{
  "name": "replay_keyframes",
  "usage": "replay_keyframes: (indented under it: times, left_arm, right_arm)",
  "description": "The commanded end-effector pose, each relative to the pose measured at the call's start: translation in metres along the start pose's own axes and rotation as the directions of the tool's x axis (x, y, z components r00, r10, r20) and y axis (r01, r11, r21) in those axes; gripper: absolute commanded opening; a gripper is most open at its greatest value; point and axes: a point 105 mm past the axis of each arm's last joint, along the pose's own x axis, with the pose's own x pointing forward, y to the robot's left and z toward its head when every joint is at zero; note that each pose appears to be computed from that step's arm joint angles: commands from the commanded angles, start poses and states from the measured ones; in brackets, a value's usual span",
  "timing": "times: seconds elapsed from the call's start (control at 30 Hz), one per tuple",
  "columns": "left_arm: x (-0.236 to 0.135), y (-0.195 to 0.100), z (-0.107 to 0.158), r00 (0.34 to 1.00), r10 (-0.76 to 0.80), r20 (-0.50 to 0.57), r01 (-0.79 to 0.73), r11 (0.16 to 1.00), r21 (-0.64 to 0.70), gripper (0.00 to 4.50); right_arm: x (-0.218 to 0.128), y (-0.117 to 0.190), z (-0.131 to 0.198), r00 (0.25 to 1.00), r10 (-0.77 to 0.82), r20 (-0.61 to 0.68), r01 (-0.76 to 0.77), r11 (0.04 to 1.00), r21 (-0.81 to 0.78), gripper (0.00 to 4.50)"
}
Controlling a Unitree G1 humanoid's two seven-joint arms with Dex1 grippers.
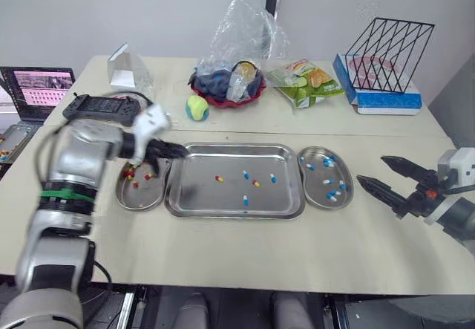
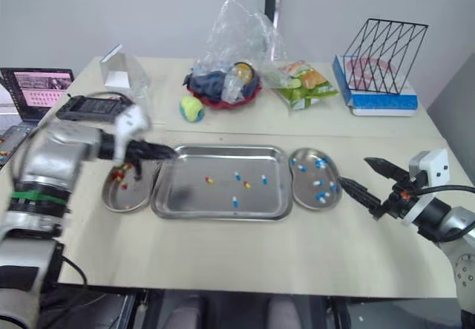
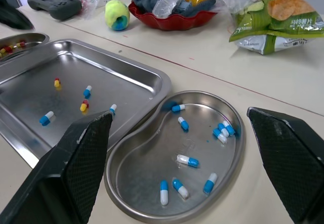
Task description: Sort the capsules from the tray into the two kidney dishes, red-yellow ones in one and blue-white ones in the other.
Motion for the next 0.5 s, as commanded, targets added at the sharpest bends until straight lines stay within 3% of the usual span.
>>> replay_keyframes:
  times: [0.03,0.2,0.5]
  left_arm:
    - [-0.035,0.012,-0.005,0.996,0.09,0.016,-0.089,0.993,-0.074,0.05]
    - [-0.059,0.014,-0.026,0.986,0.167,-0.008,-0.166,0.972,-0.169,0.05]
    - [-0.043,-0.015,-0.064,0.988,0.146,-0.041,-0.151,0.964,-0.22,0.05]
  right_arm:
    - [0.005,0.009,0.014,0.996,0.086,0.035,-0.086,0.996,0.009,4.5]
    - [0.013,0.016,0.017,0.986,0.163,0.034,-0.164,0.986,0.022,4.5]
    - [0.025,0.015,0.018,0.979,0.203,0.018,-0.203,0.979,0.002,4.5]
